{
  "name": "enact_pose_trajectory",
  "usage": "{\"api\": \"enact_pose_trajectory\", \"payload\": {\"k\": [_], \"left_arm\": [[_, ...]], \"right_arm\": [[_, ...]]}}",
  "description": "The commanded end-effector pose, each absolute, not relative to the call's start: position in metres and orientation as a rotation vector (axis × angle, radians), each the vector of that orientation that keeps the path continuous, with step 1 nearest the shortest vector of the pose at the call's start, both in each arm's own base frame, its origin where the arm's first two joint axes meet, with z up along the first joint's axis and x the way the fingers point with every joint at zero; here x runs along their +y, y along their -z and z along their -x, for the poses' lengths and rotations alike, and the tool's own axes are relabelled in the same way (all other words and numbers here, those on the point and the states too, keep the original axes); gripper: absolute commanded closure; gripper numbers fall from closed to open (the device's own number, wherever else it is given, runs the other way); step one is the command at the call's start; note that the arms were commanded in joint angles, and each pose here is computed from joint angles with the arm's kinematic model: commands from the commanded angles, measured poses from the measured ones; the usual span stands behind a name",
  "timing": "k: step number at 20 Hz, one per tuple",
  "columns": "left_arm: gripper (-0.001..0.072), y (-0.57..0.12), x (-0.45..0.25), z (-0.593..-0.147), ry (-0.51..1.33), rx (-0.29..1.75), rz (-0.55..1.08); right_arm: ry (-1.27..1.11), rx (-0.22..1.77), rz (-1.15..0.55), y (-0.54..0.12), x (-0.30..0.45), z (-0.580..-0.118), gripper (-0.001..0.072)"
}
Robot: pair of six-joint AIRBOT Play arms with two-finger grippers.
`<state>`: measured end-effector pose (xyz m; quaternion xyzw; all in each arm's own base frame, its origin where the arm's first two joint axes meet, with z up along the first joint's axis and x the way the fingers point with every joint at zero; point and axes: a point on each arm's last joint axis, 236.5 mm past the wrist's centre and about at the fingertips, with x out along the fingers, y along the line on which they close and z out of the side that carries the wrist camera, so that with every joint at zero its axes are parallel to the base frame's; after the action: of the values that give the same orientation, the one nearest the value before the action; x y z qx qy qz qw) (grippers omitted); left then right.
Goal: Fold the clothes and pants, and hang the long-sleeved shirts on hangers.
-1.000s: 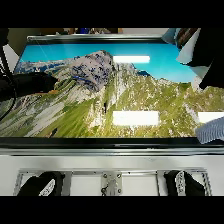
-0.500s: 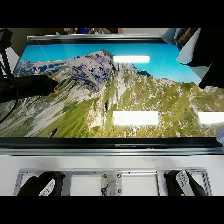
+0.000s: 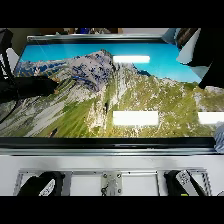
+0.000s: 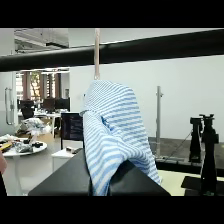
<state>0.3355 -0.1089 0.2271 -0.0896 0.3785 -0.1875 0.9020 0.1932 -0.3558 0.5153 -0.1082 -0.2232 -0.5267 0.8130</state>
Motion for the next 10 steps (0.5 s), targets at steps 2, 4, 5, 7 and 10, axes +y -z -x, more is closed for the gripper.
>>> {"api": "enact_pose_trajectory", "payload": {"k": [2,4,5,7,10], "left_arm": [[0.0691,-0.227,-0.109,-0.336,0.387,0.781,0.185],[0.0691,-0.227,-0.109,-0.336,0.387,0.781,0.186],[0.0691,-0.227,-0.109,-0.336,0.387,0.781,0.186],[0.0691,-0.227,-0.109,-0.336,0.387,0.781,0.186],[0.0691,-0.227,-0.109,-0.336,0.387,0.781,0.185]], "right_arm": [[1.111,-0.425,0.207,-0.491,-0.365,-0.204,0.0699],[1.085,-0.396,0.201,-0.478,-0.365,-0.212,0.0698],[1.077,-0.389,0.199,-0.475,-0.364,-0.214,0.0691],[1.062,-0.387,0.203,-0.476,-0.362,-0.216,0.0683],[1.06,-0.405,0.205,-0.482,-0.356,-0.212,0.0146]]}}
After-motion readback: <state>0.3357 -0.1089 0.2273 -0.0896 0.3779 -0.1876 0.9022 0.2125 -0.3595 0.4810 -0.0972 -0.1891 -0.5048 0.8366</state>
